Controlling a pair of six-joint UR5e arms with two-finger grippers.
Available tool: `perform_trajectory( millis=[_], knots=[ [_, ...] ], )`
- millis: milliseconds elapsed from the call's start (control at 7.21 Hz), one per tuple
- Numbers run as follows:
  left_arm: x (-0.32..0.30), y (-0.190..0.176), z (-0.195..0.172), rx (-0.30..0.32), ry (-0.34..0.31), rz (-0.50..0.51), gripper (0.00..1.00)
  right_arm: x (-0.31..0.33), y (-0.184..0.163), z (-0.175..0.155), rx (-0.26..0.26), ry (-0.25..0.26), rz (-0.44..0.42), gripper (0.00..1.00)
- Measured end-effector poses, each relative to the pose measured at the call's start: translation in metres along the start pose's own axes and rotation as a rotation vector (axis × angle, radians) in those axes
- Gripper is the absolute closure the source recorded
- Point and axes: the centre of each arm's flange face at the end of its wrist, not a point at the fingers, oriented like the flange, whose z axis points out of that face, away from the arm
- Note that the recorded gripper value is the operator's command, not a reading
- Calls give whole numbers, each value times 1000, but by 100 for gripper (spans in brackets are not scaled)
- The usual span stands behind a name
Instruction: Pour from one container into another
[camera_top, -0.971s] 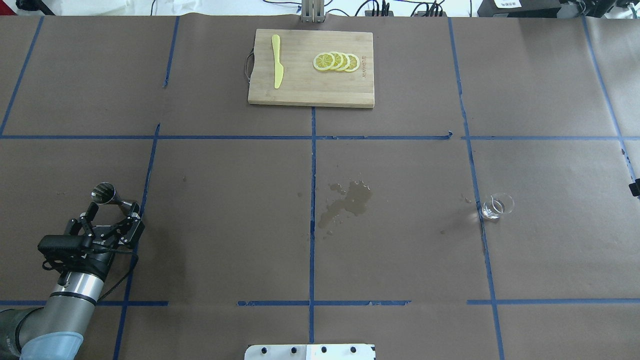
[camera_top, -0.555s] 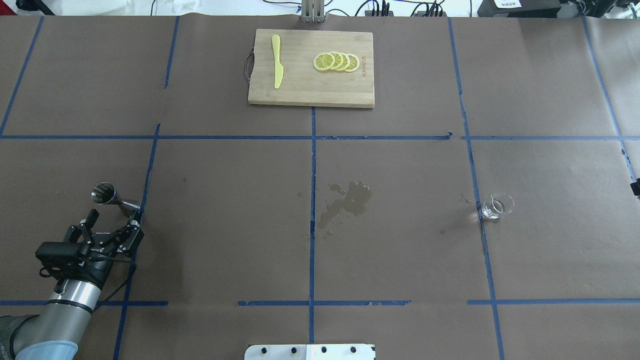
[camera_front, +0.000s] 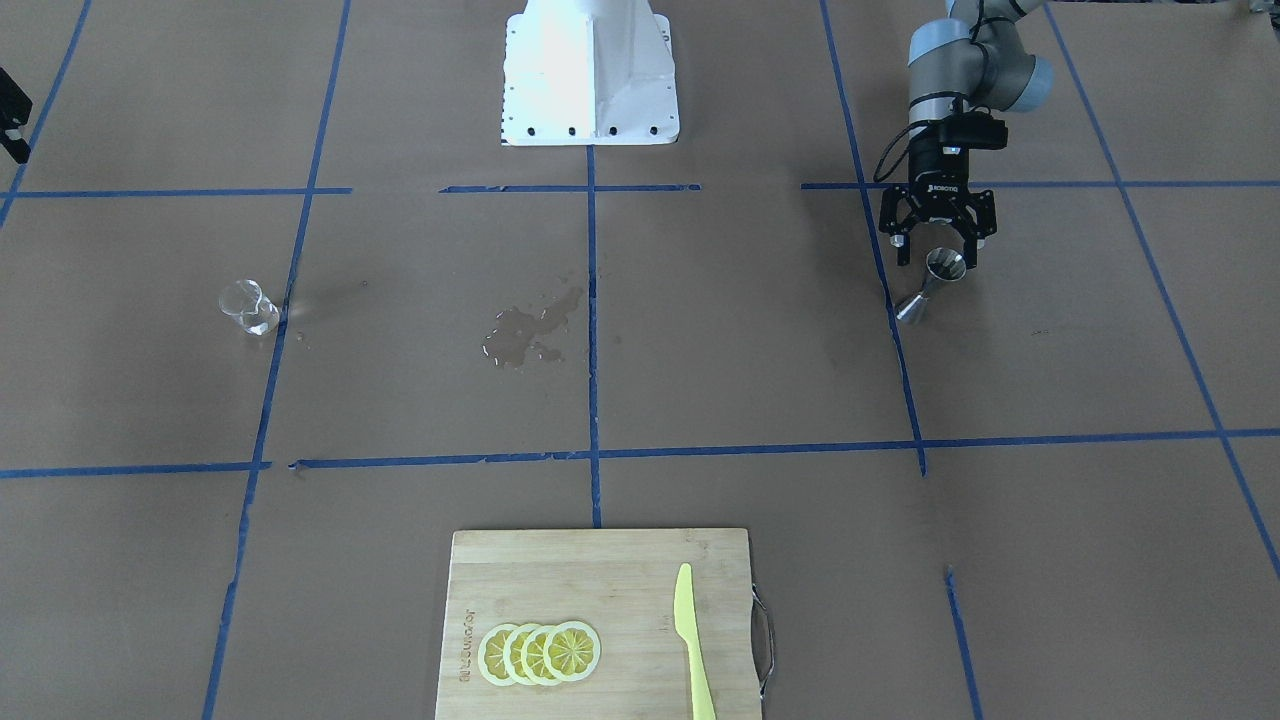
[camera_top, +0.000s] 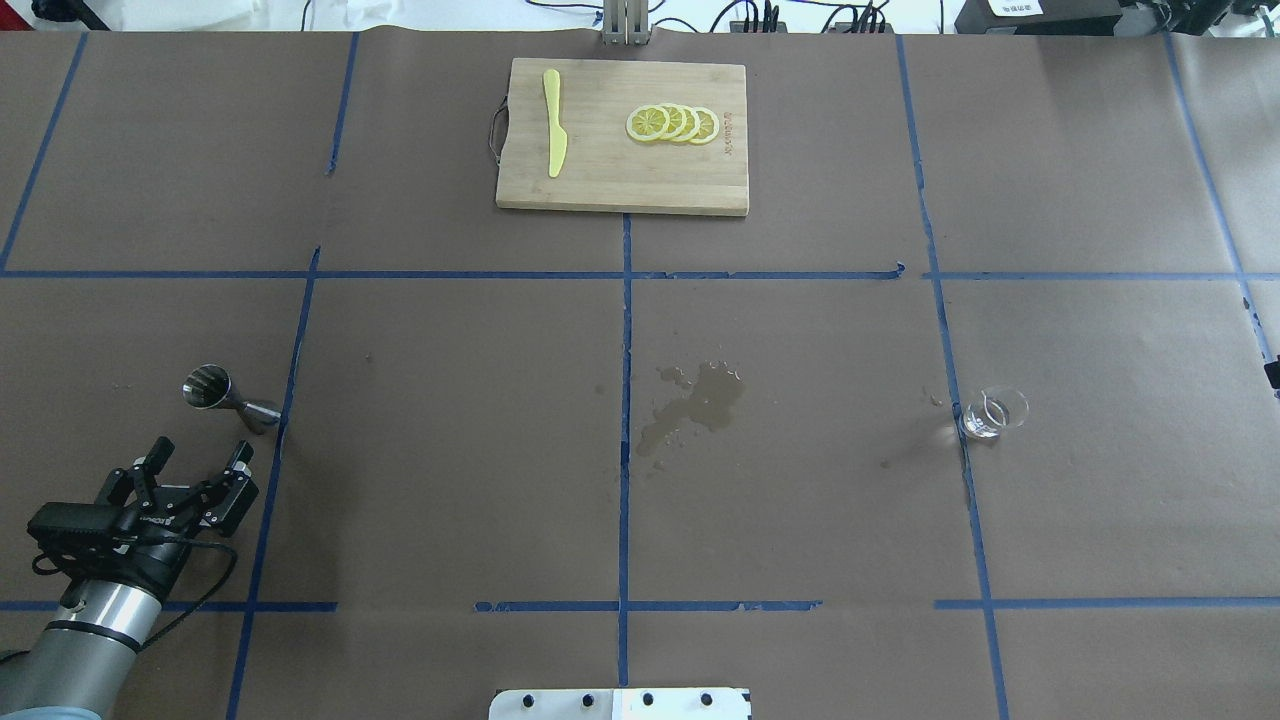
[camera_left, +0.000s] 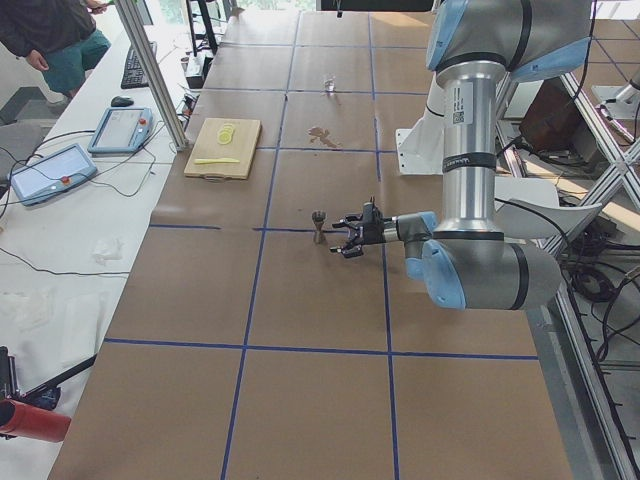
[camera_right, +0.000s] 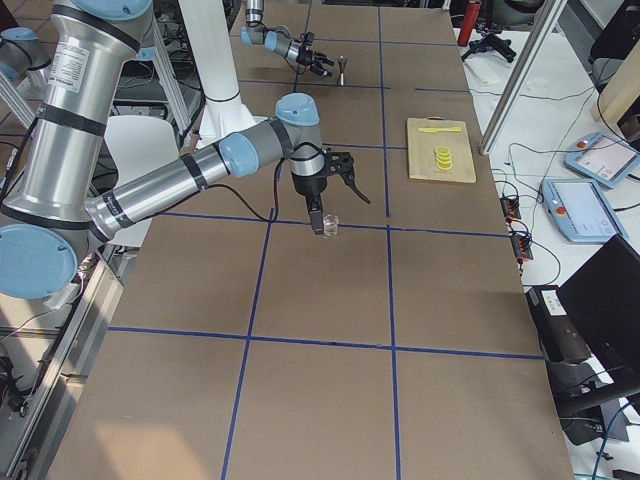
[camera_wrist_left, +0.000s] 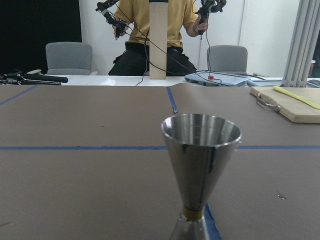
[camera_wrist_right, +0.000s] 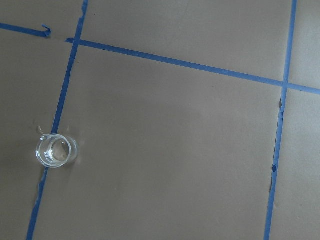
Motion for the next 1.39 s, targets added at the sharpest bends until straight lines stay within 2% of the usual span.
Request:
perform_trajectory(
  millis=[971,1387],
  knots=[
    [21,11,-44,-39,109,-100,0,0,0,-2,5,0,2,0],
    [32,12,-70,-40,164,-191,0,0,0,-3,6,-2,2,0]
  ],
)
